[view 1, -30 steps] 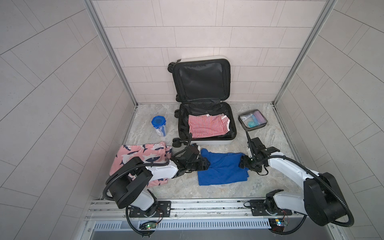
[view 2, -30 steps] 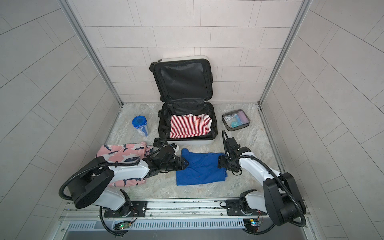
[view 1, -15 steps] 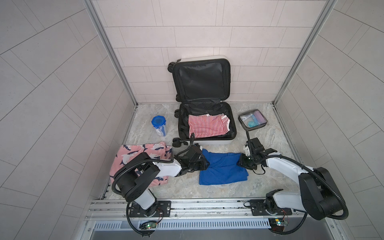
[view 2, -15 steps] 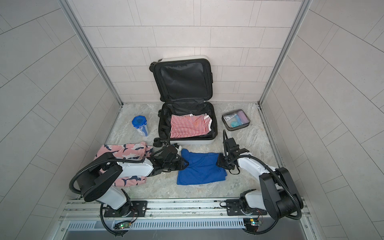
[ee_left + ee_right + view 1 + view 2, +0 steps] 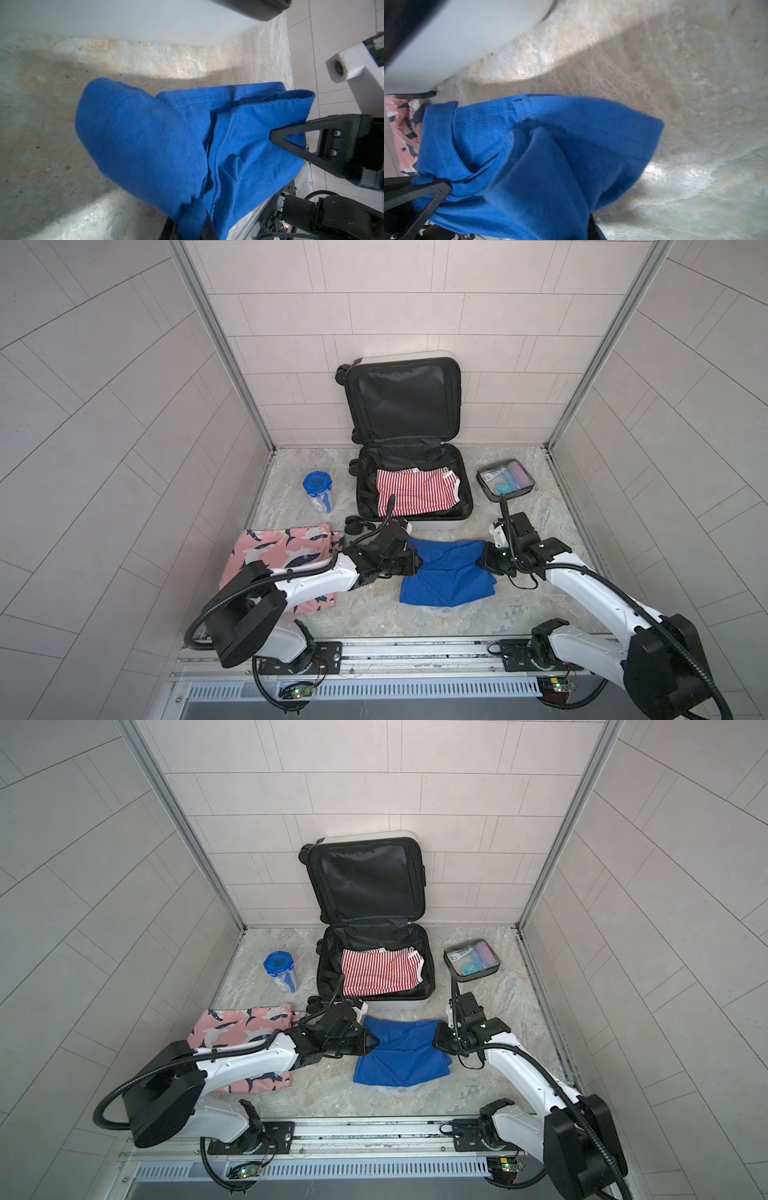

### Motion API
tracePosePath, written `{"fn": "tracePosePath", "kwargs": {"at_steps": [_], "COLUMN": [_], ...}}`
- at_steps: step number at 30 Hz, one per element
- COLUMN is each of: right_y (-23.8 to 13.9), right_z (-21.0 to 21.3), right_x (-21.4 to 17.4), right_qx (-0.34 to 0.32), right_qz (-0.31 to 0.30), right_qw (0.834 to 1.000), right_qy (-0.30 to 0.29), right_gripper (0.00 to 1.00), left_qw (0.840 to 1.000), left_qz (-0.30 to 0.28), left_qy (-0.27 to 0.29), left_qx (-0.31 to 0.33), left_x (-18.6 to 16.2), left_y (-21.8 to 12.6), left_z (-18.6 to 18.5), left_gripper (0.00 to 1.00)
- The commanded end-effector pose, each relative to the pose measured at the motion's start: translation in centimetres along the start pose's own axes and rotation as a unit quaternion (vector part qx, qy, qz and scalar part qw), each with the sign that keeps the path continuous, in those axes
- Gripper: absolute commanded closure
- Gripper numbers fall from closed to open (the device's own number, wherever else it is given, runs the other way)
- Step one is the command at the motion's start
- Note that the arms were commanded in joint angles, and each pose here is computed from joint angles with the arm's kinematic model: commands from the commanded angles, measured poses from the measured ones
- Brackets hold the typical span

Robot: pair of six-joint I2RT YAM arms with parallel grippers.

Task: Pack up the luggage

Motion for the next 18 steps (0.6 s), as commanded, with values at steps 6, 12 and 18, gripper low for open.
{"fn": "tracePosePath", "kwargs": {"at_steps": [6, 12, 18], "right_y": [-4.7, -7.9, -8.4], "right_z": [4.7, 9.1, 12.8], "right_x": [2.7, 7.2, 13.1], "right_qx": [0.071, 0.115, 0.125], "right_qz": [-0.044, -0.093, -0.128], "right_qw": [0.996, 0.988, 0.982], "right_qy": [-0.011, -0.038, -0.061], "right_gripper": [1.00, 1.00, 1.00], "left_qw": [0.993, 0.976, 0.964], "left_qz": [-0.073, -0.151, -0.175], "left_qy": [0.067, 0.124, 0.151], "left_qx": [0.063, 0.096, 0.131], "left_x": [3.7, 8.8, 15.3], "left_y": [-6.3, -10.1, -11.3], "left_z": [-3.0, -5.9, -6.7], "left_gripper": [1.00, 1.00, 1.00]}}
Point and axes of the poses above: each gripper's point midway between its finger pads, its own y axis out along the fingers, its own z axis along the line the jaws close on, x = y × z, the point moved 6 cm from there along -y, back along the fingers, and after that the axes turned 4 degrees about -y, right-handed, at the moved point
